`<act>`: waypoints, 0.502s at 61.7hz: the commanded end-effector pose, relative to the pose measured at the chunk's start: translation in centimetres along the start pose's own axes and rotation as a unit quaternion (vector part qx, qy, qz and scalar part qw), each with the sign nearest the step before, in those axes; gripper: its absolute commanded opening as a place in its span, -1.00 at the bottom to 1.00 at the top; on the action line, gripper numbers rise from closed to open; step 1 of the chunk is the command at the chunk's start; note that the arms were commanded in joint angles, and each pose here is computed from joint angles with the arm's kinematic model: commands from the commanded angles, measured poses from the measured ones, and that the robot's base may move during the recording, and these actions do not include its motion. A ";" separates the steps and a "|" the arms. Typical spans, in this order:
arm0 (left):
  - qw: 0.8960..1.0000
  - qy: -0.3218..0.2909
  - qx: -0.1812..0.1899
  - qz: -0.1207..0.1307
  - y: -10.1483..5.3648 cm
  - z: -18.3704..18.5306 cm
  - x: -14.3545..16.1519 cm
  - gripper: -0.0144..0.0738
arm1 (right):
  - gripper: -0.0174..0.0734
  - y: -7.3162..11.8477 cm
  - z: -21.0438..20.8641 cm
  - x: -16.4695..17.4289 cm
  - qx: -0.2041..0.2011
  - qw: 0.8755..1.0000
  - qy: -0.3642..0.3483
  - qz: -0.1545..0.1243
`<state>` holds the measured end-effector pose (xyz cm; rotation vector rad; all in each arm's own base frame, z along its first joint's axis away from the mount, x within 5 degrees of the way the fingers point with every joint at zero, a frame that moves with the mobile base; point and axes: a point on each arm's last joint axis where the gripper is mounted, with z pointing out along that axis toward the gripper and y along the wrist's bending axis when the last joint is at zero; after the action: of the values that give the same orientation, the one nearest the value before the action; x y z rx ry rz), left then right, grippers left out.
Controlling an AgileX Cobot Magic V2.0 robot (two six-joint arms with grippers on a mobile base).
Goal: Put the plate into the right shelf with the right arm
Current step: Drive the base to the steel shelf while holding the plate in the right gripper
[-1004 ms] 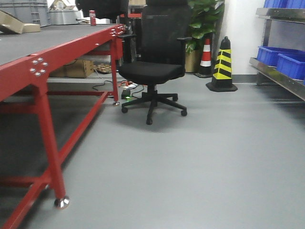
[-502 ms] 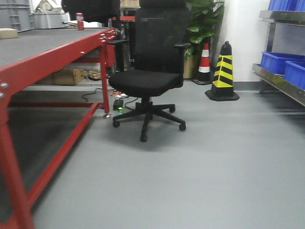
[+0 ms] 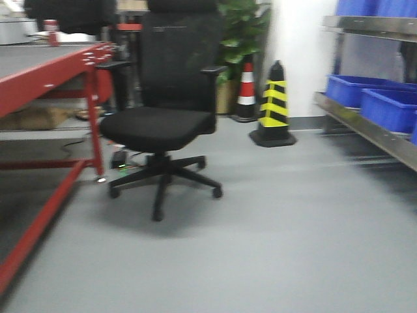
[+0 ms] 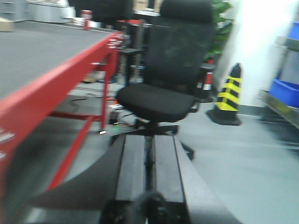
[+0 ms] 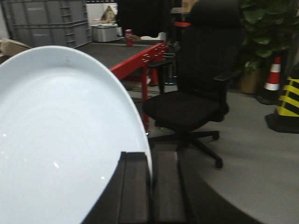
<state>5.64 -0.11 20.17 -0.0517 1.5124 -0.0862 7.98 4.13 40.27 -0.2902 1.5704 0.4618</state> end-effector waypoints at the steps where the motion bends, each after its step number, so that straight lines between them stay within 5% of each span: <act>1: 0.999 -0.048 0.006 -0.003 -0.1 -0.1 -0.6 -0.78 | -0.47 0.3 -0.3 -1.7 -0.015 0.998 -0.060 -0.008; 31: 0.999 -0.048 0.006 -0.003 -0.1 -0.1 -0.6 -0.78 | -0.47 0.3 -0.3 -1.7 -0.015 0.998 -0.060 -0.008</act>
<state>5.64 -0.11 20.17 -0.0517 1.5124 -0.0862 7.98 4.13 40.27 -0.2902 1.5704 0.4618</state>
